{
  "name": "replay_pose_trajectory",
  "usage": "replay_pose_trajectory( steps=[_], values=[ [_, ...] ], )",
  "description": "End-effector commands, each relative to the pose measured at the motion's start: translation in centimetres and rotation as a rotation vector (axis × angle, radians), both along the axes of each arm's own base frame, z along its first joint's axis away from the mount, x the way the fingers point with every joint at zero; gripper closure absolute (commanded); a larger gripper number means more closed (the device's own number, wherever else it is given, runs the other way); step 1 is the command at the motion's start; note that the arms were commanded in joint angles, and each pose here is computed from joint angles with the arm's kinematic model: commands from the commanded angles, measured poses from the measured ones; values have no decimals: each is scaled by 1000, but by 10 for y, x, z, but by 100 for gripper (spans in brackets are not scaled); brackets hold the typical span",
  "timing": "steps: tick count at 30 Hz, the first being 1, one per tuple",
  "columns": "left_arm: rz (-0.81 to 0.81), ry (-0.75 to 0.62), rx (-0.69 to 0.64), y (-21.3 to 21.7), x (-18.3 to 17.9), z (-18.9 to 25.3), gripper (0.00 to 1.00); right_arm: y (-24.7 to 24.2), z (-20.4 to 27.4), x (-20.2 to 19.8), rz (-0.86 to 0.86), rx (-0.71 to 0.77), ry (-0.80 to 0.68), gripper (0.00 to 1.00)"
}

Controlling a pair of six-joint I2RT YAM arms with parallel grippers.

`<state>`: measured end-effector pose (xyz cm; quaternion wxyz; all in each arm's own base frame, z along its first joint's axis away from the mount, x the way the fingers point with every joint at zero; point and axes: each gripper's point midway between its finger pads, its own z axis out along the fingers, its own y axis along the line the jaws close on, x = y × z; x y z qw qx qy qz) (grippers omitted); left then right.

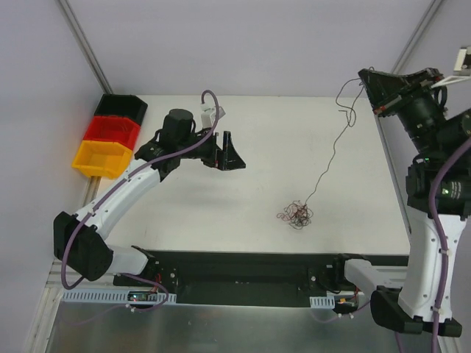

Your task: Untangle the cables

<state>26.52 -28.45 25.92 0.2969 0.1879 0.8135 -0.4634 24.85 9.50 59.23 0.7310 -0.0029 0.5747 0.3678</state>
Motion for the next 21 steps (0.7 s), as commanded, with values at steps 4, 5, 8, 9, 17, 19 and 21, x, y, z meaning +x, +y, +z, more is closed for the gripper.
replay_pose_trajectory(
  steps=[4, 5, 8, 9, 17, 19, 21],
  values=[
    [-73, -129, -71, -7, -10, 34, 15, 14, -1, -6, 85, 16, -19, 100],
    [-101, -137, -104, -12, -14, 38, 15, 16, 0, -5, 103, 30, -17, 100],
    [-197, -207, -185, -34, -36, 51, 14, 21, 9, -9, 141, 59, -15, 99],
    [-199, -245, -195, -41, -41, 54, 13, 22, 12, -10, 154, 66, -15, 100],
    [13, -504, -297, -102, -19, 82, 1, 25, 27, -29, 198, 120, -54, 100],
    [15, -531, -296, -130, -8, 81, 1, 26, 24, -28, 207, 147, -34, 100],
    [19, -537, -281, -161, 6, 77, 1, 27, 25, -31, 223, 162, -25, 100]
  ],
)
